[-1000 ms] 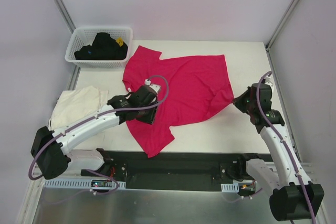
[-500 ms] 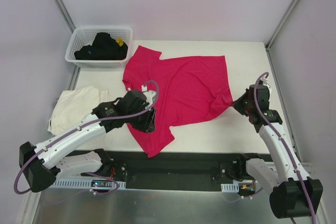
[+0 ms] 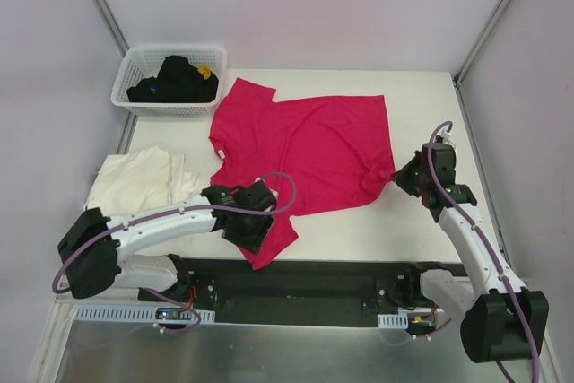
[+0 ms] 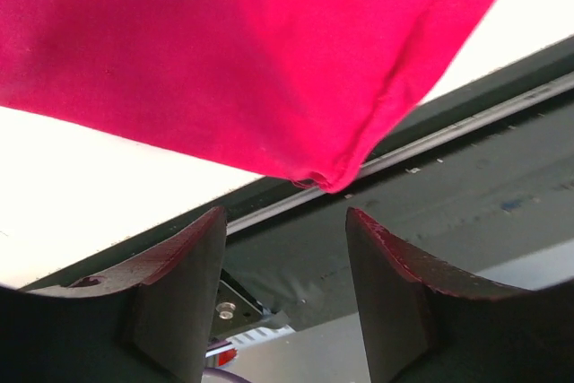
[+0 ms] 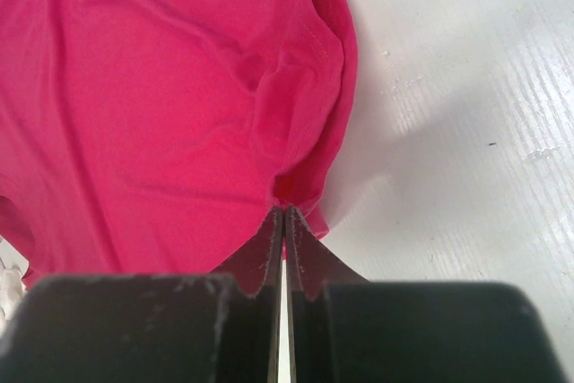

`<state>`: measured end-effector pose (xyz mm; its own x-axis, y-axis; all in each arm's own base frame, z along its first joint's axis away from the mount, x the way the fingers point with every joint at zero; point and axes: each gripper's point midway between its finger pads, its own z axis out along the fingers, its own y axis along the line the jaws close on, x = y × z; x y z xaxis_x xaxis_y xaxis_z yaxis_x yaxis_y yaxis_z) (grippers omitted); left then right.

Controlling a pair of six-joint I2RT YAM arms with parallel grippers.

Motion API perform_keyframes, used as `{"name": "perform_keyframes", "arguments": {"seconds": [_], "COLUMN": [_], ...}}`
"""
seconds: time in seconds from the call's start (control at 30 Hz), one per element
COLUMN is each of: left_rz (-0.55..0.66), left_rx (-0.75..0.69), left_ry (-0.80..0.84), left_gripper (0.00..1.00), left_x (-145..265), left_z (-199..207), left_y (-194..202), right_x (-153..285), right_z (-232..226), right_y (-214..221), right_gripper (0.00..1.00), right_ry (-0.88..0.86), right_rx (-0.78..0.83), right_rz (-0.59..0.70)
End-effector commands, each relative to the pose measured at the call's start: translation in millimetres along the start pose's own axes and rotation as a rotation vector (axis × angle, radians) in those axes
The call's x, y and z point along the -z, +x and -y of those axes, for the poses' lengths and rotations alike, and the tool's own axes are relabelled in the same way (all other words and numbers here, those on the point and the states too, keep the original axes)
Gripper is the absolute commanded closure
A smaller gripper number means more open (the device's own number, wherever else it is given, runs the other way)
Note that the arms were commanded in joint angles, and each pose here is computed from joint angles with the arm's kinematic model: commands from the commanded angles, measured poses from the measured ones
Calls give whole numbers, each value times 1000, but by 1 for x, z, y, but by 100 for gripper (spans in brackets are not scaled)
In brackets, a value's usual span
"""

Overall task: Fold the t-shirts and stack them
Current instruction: Grap the side of the flattened tshirt closest away from the robot with both arms

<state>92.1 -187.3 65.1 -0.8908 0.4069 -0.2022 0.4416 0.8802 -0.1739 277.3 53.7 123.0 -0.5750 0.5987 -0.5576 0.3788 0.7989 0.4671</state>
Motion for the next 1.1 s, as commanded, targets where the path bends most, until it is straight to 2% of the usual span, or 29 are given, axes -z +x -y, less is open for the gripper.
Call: {"name": "perform_keyframes", "arguments": {"seconds": [0.0,0.33,0.83,1.07], "left_rz": [-1,-18,-41,-42], "left_rx": [-2,-91,-116,-176], "left_ry": [-155,-207,-241,-363], "left_gripper": [44,45,56,57], "left_x": [-12,-22,-29,-34], "left_z": [-12,6,15,5], "left_y": [-5,-3,18,25], "right_x": [1,1,-2,0], "right_z": [-9,-6,-5,-4], "right_y": [-7,-8,-4,-4], "right_gripper": [99,99,99,99], "right_ry": [-40,-34,-48,-52], "right_rx": [11,14,19,15], "right_rz": [27,33,9,12]}}
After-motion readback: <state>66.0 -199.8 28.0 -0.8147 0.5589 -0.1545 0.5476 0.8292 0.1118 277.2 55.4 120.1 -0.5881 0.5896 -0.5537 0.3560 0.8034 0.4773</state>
